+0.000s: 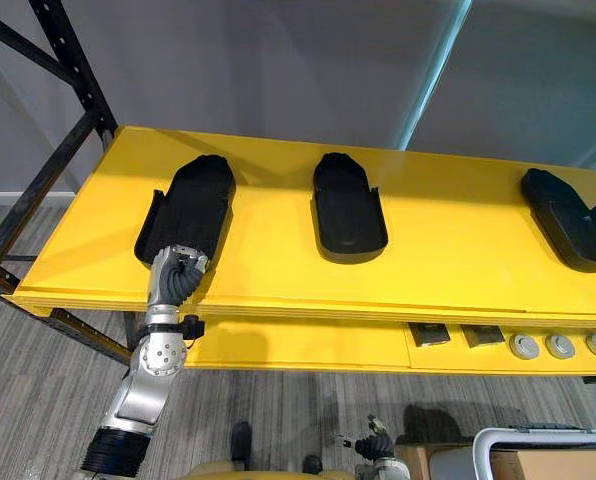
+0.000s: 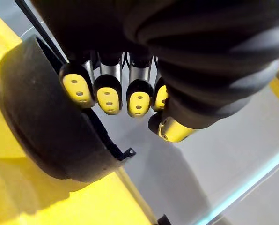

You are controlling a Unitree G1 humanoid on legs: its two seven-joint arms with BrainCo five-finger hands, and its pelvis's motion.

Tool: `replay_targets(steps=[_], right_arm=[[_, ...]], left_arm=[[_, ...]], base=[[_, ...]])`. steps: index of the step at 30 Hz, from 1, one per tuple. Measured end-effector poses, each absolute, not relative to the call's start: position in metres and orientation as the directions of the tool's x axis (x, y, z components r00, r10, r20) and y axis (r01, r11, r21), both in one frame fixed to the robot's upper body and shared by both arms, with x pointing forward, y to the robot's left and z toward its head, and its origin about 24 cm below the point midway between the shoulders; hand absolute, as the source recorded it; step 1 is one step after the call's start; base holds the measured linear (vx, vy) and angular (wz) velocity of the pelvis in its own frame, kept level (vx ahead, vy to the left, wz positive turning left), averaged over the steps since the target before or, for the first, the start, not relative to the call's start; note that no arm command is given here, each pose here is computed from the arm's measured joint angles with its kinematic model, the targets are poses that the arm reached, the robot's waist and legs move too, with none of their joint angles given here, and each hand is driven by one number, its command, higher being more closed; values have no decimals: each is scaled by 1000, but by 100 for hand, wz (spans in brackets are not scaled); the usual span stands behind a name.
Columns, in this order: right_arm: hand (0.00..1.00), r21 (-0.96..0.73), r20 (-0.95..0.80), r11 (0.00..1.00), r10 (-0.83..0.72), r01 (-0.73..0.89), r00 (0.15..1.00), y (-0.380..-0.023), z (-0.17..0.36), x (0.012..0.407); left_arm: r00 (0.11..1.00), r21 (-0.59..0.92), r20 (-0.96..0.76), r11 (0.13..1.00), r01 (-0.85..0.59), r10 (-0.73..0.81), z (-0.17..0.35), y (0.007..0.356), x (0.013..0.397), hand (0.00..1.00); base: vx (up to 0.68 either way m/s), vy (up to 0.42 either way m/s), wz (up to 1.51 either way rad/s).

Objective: Walk over and take plastic housings, then place them on the shelf

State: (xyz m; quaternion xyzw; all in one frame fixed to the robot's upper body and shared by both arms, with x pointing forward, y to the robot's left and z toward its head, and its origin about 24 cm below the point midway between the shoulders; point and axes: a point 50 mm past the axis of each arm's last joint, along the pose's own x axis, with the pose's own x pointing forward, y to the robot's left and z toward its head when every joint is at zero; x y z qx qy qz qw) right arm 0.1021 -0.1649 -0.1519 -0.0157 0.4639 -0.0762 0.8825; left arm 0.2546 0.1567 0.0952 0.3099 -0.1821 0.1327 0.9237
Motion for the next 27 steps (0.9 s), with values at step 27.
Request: replay_targets(steps=[27], right_arm=[[0,-106,-808,985,-166,137,565,-167,-150,96]], left_arm=[[906,367,340,851,-374,252,83,153,232,100]], base=[[6,-10,-1]])
